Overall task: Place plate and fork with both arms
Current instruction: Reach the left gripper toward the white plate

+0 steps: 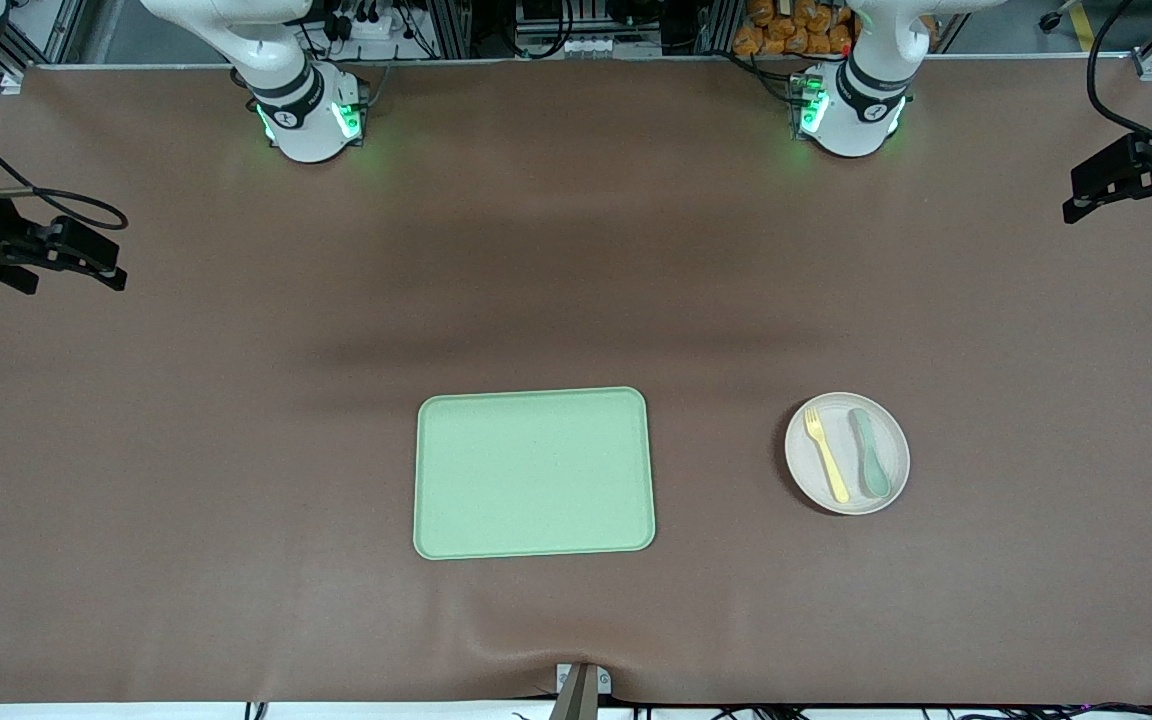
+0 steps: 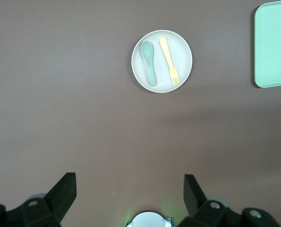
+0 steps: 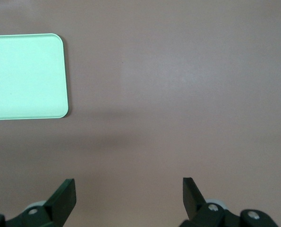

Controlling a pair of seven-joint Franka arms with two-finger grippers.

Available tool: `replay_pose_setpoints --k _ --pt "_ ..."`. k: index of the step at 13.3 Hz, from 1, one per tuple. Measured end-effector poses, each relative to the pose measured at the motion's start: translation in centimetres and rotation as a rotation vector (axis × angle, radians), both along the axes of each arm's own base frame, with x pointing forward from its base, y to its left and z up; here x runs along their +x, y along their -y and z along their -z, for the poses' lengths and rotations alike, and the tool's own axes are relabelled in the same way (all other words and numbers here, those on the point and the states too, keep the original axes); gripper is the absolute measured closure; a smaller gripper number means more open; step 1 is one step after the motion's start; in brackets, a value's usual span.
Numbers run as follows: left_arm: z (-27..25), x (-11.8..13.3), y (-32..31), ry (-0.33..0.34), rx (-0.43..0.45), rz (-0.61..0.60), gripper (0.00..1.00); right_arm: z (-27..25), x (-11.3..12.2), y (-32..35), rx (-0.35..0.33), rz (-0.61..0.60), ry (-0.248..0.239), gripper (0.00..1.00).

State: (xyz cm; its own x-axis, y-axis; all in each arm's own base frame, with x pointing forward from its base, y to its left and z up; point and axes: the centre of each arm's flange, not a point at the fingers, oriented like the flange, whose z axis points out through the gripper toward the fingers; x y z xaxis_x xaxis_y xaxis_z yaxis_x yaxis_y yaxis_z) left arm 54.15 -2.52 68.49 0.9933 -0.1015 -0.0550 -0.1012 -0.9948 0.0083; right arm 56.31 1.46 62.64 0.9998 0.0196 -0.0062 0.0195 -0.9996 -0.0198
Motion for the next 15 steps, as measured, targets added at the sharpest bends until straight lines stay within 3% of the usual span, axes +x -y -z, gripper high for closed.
replay_pose_setpoints --k 8,15 --pt "1.7 1.0 -0.5 -0.028 0.0 -0.01 0.0 0.0 0.0 0.0 0.0 0.0 0.0 0.0" --pt "16.8 9.6 -0.1 -0.121 -0.016 -0.002 0.0 0.0 0.0 0.0 0.0 0.001 0.0 0.0"
